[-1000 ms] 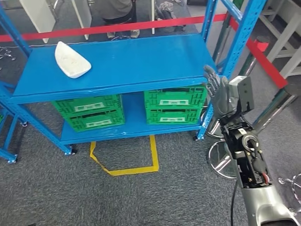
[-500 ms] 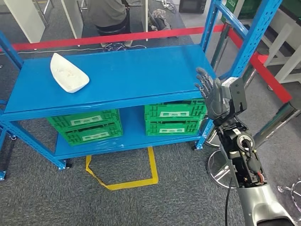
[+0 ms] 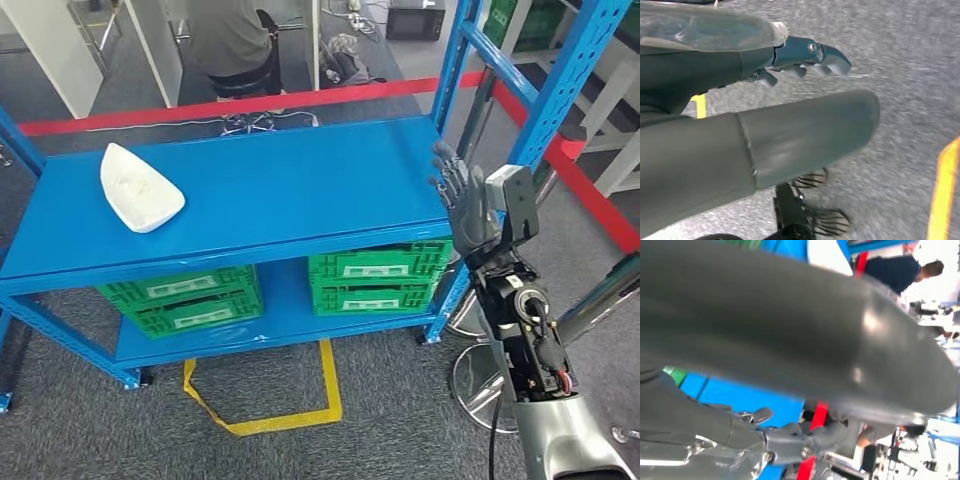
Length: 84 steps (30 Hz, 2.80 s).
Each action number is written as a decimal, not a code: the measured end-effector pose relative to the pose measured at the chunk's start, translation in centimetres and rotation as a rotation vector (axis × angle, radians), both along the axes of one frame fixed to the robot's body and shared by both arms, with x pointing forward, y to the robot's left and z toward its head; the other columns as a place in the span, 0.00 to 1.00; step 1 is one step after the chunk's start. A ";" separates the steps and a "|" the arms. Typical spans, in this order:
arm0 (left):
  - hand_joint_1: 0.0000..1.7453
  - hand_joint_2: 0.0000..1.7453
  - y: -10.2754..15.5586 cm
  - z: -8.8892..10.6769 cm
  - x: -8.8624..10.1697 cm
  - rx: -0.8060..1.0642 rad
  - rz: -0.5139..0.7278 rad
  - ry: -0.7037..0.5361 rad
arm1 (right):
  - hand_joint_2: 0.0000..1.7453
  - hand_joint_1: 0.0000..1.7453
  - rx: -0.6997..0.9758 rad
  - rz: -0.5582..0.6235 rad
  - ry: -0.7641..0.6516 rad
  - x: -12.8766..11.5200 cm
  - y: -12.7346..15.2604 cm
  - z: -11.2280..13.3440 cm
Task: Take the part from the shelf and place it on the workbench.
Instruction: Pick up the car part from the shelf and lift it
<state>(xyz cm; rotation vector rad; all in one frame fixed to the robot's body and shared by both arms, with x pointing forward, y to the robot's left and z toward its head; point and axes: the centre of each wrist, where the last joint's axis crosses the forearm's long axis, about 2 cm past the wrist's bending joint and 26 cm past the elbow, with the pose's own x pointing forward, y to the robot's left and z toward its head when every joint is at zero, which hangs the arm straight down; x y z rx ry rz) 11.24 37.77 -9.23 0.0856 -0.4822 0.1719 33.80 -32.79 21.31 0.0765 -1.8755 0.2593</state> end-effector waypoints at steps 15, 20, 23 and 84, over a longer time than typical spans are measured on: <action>0.00 0.00 0.0 -0.1 -0.4 0.002 -0.004 0.004 | 0.00 0.00 -0.003 0.007 0.007 -0.1 0.1 -0.2; 0.00 0.00 -0.1 -0.1 -0.4 0.001 -0.005 0.004 | 0.00 0.00 -0.003 0.006 0.022 -0.4 0.1 -0.7; 0.00 0.00 -0.1 -0.1 -0.4 -0.001 -0.005 0.003 | 0.00 0.00 -0.004 0.006 0.022 -0.4 0.1 -0.7; 0.00 0.00 -0.1 -0.1 -0.3 0.016 -0.006 0.003 | 0.00 0.00 -0.004 0.024 0.009 -0.2 0.3 -0.6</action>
